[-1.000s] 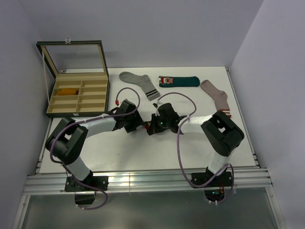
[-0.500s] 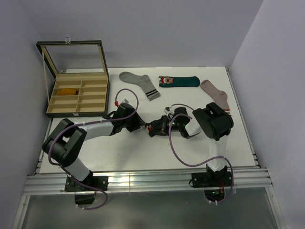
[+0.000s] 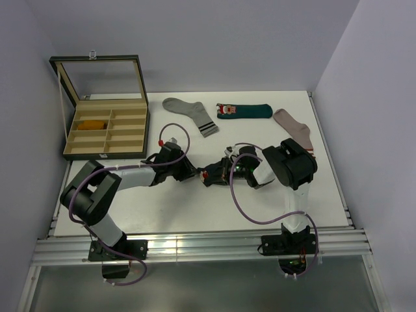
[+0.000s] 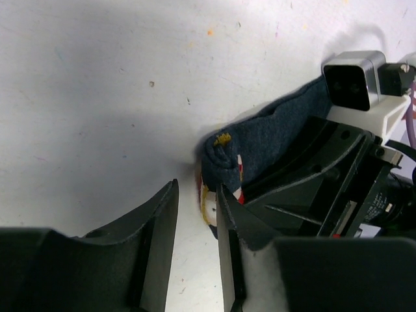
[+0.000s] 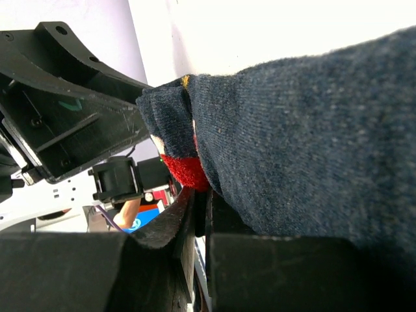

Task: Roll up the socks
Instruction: Roll the sock at the center of the board.

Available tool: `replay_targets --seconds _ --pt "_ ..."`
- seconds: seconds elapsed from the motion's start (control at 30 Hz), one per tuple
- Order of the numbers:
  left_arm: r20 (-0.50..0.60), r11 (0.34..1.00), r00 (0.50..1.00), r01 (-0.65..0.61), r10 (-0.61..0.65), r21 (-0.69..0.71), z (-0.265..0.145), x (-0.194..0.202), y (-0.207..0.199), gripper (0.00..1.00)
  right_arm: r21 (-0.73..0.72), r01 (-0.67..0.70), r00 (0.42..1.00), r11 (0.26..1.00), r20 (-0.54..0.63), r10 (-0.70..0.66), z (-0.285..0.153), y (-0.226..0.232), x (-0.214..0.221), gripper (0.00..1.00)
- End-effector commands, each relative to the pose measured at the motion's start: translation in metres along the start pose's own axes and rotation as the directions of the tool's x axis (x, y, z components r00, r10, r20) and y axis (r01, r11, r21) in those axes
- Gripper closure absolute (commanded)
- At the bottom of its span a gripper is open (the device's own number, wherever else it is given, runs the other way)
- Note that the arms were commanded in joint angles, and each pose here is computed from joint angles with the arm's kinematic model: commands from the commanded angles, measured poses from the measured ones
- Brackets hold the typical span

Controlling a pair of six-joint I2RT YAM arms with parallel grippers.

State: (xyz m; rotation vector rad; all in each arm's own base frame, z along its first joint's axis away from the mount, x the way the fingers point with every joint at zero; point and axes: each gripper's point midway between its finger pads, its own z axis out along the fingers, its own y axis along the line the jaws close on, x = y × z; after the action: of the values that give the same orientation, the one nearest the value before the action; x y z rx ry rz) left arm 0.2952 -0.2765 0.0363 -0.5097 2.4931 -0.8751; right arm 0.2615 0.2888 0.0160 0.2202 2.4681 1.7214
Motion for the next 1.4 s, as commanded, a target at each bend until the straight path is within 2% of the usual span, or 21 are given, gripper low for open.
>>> replay_targets --seconds 0.0,0.47,0.73,0.87,1.07,1.37 --pt "-0.007 0.996 1.0 -0.024 0.025 0.086 0.0 0.001 -0.017 0.64 0.095 -0.041 0.999 0.995 0.014 0.04 -0.002 -0.024 0.001 0.92" --pt "-0.043 0.994 0.999 -0.026 0.031 0.103 0.011 0.008 -0.019 0.63 0.118 -0.034 0.999 0.992 0.016 0.032 -0.001 -0.026 -0.001 0.92" --pt "-0.043 0.985 0.998 -0.027 0.035 0.17 0.006 0.011 -0.028 0.52 0.115 -0.042 0.999 0.992 0.013 0.04 0.0 -0.027 -0.001 0.92" --pt "-0.045 0.987 0.998 -0.024 0.032 0.162 0.01 0.01 -0.027 0.52 0.12 -0.04 0.999 0.992 0.012 0.039 0.0 -0.028 -0.001 0.92" --pt "-0.025 0.992 0.999 -0.025 0.028 0.125 0.016 0.004 -0.025 0.54 0.133 -0.039 0.999 0.99 0.013 0.037 0.0 -0.03 -0.001 0.92" --pt "-0.046 0.999 0.998 -0.043 0.041 -0.031 0.026 0.007 -0.002 0.66 0.172 -0.026 1.0 0.985 0.019 0.023 -0.003 -0.034 -0.002 0.89"
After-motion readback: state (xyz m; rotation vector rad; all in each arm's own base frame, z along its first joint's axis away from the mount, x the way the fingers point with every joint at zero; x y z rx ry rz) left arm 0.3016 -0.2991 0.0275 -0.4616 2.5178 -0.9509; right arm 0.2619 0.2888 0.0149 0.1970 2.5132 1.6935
